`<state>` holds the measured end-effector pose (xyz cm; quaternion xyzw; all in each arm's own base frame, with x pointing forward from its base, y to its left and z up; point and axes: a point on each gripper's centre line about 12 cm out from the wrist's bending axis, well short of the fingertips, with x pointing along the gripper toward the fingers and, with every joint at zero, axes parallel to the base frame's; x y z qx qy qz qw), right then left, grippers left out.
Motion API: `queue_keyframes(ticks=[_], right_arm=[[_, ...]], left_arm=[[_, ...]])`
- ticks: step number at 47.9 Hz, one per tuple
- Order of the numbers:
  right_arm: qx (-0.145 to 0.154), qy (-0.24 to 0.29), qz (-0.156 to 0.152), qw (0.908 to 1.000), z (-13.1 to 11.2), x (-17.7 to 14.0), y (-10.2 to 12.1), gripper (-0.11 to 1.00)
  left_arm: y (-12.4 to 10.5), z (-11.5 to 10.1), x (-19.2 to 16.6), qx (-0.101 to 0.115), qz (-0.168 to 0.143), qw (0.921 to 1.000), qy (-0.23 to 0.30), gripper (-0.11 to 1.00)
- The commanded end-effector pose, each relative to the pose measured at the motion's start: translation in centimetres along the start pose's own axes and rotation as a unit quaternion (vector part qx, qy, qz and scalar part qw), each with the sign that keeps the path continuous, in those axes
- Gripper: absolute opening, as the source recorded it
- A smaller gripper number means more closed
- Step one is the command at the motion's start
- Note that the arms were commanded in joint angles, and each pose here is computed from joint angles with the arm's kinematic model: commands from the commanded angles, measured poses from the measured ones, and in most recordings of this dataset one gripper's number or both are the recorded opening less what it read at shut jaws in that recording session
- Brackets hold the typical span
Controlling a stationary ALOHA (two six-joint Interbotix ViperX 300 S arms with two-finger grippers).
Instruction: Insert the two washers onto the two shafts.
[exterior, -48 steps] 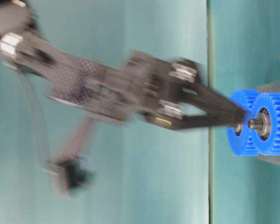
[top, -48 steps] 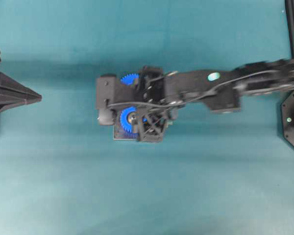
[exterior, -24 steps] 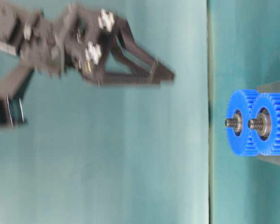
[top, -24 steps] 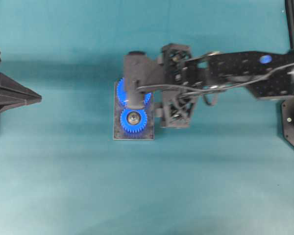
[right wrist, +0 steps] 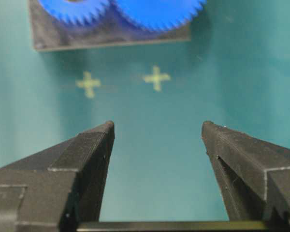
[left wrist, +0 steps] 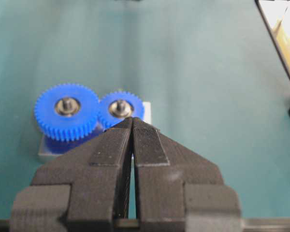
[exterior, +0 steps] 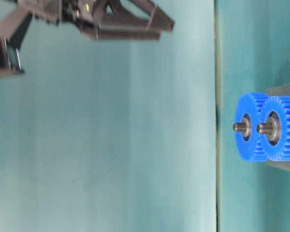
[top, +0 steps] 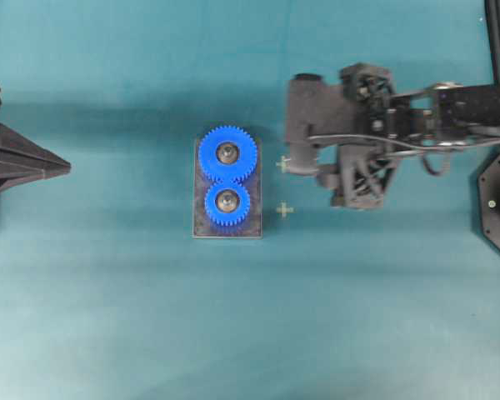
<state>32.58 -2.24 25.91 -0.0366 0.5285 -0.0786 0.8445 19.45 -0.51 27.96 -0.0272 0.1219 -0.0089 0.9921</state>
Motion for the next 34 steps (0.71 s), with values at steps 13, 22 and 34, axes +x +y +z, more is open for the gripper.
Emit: queue_keyframes(ticks=[13, 22, 34], right_arm=[[0.001, -0.054, -0.016, 0.9984, -1.2, -2.9, -0.9, 0.77], [0.001, -0.083, -0.011, 0.9965, -1.9, -3.3, -0.9, 0.77], [-0.003, -0.118, -0.004, 0.993, -2.8, -3.3, -0.7, 0.77]], left_arm=[[0.0, 0.8, 0.0, 0.004, -0.001, 0.9999, -0.014, 0.01], [0.0, 0.7, 0.0, 0.004, -0.001, 0.9999, -0.012, 0.01], [0.0, 0.7, 0.1, 0.004, -0.001, 0.9999, -0.012, 0.01]])
